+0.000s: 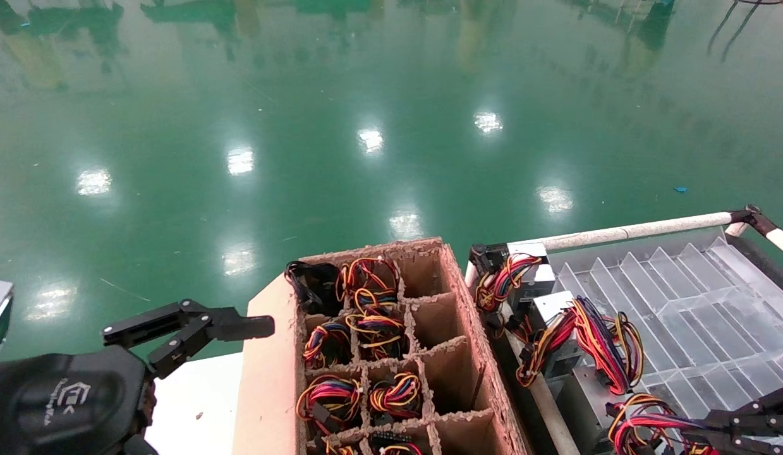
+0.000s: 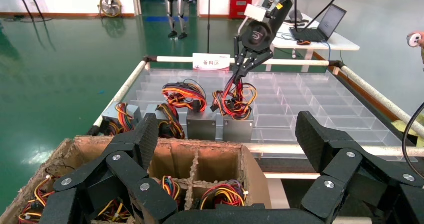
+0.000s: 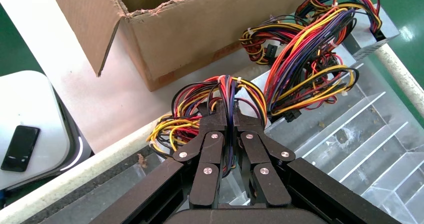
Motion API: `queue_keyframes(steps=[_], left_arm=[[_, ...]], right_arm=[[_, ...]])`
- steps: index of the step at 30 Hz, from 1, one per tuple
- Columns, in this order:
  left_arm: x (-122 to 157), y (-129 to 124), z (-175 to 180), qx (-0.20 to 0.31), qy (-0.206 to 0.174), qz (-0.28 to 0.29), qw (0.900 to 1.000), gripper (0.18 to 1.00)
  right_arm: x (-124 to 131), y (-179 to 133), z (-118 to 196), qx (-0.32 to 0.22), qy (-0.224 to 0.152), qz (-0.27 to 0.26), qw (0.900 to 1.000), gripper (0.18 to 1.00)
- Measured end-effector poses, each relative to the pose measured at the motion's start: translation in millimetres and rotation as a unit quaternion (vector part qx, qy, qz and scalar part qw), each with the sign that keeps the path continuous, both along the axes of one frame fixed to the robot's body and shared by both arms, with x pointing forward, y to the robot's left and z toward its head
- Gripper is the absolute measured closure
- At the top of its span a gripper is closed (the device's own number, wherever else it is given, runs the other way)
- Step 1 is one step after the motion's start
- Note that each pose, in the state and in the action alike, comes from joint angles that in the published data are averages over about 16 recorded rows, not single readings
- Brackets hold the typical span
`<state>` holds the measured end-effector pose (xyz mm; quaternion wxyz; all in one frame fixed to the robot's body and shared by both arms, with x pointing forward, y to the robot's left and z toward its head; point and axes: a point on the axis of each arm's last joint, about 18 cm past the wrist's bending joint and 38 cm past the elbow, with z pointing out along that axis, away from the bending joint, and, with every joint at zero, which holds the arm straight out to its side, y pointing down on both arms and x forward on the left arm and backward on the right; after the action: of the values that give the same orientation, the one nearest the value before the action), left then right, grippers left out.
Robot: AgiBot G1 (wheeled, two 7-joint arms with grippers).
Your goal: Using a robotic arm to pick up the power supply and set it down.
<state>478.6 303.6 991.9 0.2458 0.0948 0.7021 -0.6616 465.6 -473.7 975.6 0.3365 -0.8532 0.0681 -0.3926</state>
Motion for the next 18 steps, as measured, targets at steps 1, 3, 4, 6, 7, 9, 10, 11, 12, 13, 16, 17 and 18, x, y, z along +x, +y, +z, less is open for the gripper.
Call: queue_keyframes(steps=[1,3,4,6,7,9,10,11,12,13,16,17,18], left_arm=[[0.0,0.0,0.0,0.0,0.0,0.0,1.0,0.184],[0.0,0.0,0.0,0.0,0.0,0.0,1.0,0.184],[0.0,0.0,0.0,0.0,0.0,0.0,1.0,0.184],[0.0,0.0,0.0,0.0,0.0,0.0,1.0,0.184],[0.0,0.0,0.0,0.0,0.0,0.0,1.0,0.184],[0.0,0.0,0.0,0.0,0.0,0.0,1.0,0.184],[0.0,0.0,0.0,0.0,0.0,0.0,1.0,0.184],[0.0,0.0,0.0,0.0,0.0,0.0,1.0,0.184],[0.0,0.0,0.0,0.0,0.0,0.0,1.0,0.184],[0.0,0.0,0.0,0.0,0.0,0.0,1.0,0.184],[0.0,0.0,0.0,0.0,0.0,0.0,1.0,0.184],[0.0,0.0,0.0,0.0,0.0,0.0,1.0,0.184],[0.0,0.0,0.0,0.0,0.0,0.0,1.0,0.184]], right_arm=[[0.4,0.1,-0.2,0.0,0.001,0.0,1.0,0.986],[1.1,0.1,-0.3,-0.001,0.002,-0.001,1.0,0.983],[1.3,0.2,-0.4,-0.001,0.003,-0.001,1.0,0.98],[1.7,0.3,-0.3,-0.001,0.003,-0.001,1.0,0.975],[1.8,0.3,-0.3,-0.001,0.003,-0.001,1.0,0.972],[1.9,0.3,-0.4,-0.001,0.003,-0.001,1.0,0.958],[1.9,0.3,-0.4,-0.001,0.003,-0.001,1.0,0.951],[1.8,0.3,-0.4,-0.001,0.003,-0.001,1.0,0.944],[1.7,0.3,-0.5,-0.001,0.003,-0.001,1.0,0.937],[1.6,0.2,-0.5,-0.001,0.003,-0.001,1.0,0.93],[1.3,0.2,-0.7,-0.001,0.003,-0.001,1.0,0.888],[1.2,0.3,-0.7,-0.001,0.003,-0.001,1.0,0.874],[1.1,0.4,-0.7,0.0,0.003,0.0,1.0,0.859]])
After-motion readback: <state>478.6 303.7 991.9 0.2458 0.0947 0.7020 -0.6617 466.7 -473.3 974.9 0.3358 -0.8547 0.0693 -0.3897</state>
